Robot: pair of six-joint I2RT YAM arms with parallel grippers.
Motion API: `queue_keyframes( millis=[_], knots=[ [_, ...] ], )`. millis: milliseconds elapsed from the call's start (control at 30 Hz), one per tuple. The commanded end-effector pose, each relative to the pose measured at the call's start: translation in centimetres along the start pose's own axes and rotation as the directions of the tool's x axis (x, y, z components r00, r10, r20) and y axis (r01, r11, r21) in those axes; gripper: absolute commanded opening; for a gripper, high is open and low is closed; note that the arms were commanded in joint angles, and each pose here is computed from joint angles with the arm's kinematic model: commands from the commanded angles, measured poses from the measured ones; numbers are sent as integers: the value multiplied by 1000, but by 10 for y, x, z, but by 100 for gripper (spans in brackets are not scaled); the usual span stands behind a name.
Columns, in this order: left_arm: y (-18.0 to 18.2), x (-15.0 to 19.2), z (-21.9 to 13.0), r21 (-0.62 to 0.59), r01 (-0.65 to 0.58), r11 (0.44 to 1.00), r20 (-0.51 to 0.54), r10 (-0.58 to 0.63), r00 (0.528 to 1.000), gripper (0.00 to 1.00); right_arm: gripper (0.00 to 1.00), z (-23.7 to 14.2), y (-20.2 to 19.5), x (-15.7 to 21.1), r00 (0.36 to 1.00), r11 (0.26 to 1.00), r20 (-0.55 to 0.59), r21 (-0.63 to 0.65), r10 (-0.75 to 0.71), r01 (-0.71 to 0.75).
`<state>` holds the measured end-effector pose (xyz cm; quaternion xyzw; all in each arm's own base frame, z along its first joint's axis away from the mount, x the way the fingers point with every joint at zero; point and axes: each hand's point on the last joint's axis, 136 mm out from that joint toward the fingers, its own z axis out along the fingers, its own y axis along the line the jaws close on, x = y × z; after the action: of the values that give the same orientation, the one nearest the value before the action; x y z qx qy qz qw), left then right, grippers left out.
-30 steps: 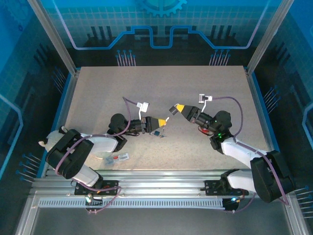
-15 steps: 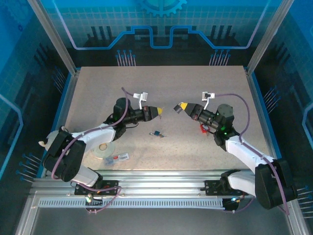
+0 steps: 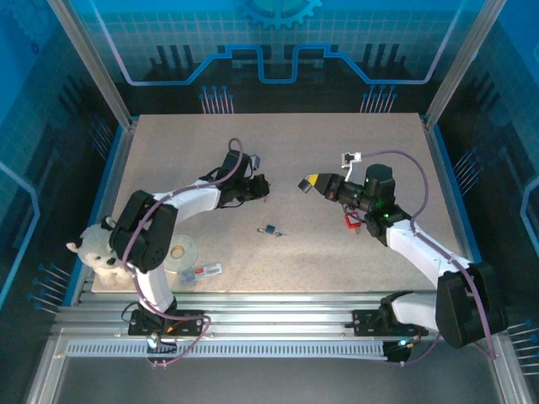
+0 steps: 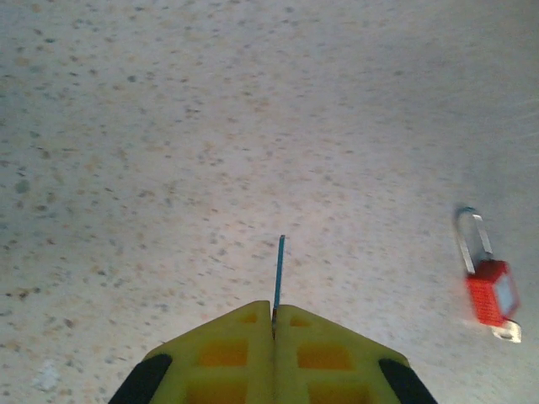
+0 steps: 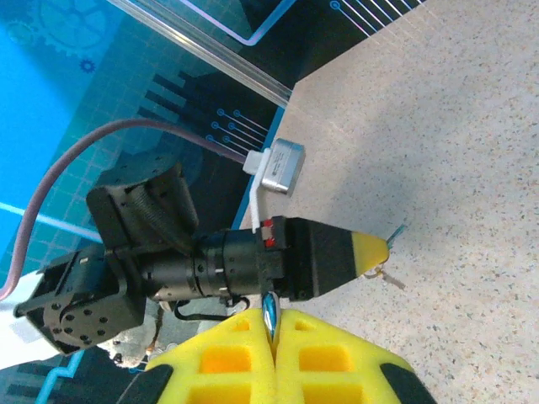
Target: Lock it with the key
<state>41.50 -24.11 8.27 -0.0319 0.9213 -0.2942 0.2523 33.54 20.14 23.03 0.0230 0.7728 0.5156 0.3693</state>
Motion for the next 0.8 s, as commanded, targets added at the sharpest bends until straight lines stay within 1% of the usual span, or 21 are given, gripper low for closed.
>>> queue_keyframes(
  millis=[0,300,700,767],
  knots=[
    [10,-11,2,-89,-16,996,-17,15,1000,0,0,3,14,-7,999,999,-6,-26,-40,40],
    [33,-20,31,-213,-30,977,-57,19,998,0,0,13,12,4,997,999,-63,-32,-45,43],
    [42,-26,55,-260,-60,964,-101,35,994,0,0,19,13,8,992,998,-112,-30,-64,61],
    [45,-24,59,-269,-62,961,-112,33,993,6,0,21,12,9,990,998,-123,-29,-63,59]
  ],
)
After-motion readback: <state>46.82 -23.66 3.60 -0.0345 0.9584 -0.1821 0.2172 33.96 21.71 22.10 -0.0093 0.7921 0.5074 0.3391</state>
